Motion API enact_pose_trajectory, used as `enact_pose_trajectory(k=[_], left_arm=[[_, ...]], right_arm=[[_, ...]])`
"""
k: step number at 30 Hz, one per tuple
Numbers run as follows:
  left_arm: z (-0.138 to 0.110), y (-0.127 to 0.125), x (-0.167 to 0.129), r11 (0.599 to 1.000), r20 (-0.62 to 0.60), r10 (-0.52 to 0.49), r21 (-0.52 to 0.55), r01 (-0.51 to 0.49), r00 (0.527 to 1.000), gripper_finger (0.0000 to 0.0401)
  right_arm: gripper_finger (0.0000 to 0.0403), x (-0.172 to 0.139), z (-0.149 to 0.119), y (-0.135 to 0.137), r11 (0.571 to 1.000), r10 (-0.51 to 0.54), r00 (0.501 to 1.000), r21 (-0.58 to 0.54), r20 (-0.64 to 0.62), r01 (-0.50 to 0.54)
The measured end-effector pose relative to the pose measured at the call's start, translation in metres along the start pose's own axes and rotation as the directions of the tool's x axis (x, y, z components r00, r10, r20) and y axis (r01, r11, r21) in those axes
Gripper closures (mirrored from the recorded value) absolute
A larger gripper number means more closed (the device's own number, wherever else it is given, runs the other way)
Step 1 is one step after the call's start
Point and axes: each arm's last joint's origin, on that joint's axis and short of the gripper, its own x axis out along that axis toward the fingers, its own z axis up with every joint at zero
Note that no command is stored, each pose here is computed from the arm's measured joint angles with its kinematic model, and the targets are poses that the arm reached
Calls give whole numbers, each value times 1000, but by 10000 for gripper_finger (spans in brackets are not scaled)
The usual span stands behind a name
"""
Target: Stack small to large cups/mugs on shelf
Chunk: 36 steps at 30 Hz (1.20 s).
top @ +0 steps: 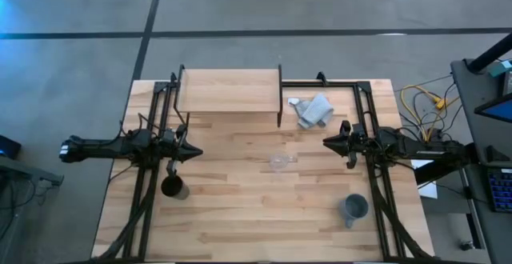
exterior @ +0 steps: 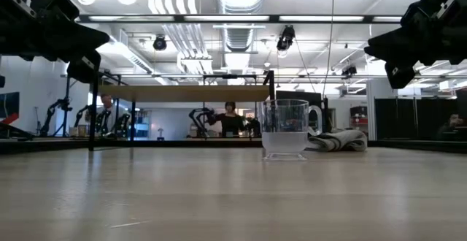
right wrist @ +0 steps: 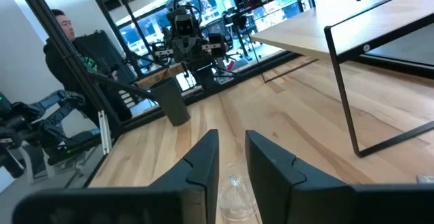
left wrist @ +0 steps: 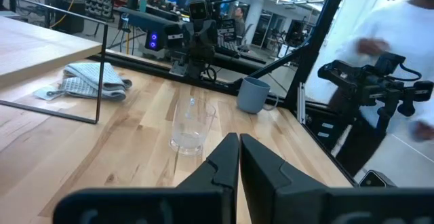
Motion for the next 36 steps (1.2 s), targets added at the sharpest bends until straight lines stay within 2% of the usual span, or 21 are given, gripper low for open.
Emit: enact_pose_trajectory(k=[15, 20, 23, 29, 31, 36], left_arm=[[0, 0, 0, 1000, 0, 0, 0, 0, 1000, 401], [0, 0, 0, 1000, 0, 0, 0, 0, 1000, 401], [0, 0, 0, 1000, 0, 0, 0, 0, 1000, 401], [0, 1, 0, 1000, 5, 20, 5, -20, 1000, 401], [1, 2, 0, 998, 19, 65, 5, -65, 998, 401], [1, 2, 0, 997, 22, 78, 4, -78, 997, 401]], right_arm=[[335, 0, 0, 0, 1000, 0, 1000, 0, 0, 0], [335, 0, 7, 0, 998, -56, 994, 18, 99, 55], [335, -1, 11, 1, 997, -47, 989, 72, 142, 37], [335, -1, 11, 2, 996, -46, 989, 84, 144, 34], [335, -1, 12, 2, 993, -43, 988, 118, 150, 26], [335, -2, 20, 5, 953, -11, 973, 298, 230, -60]])
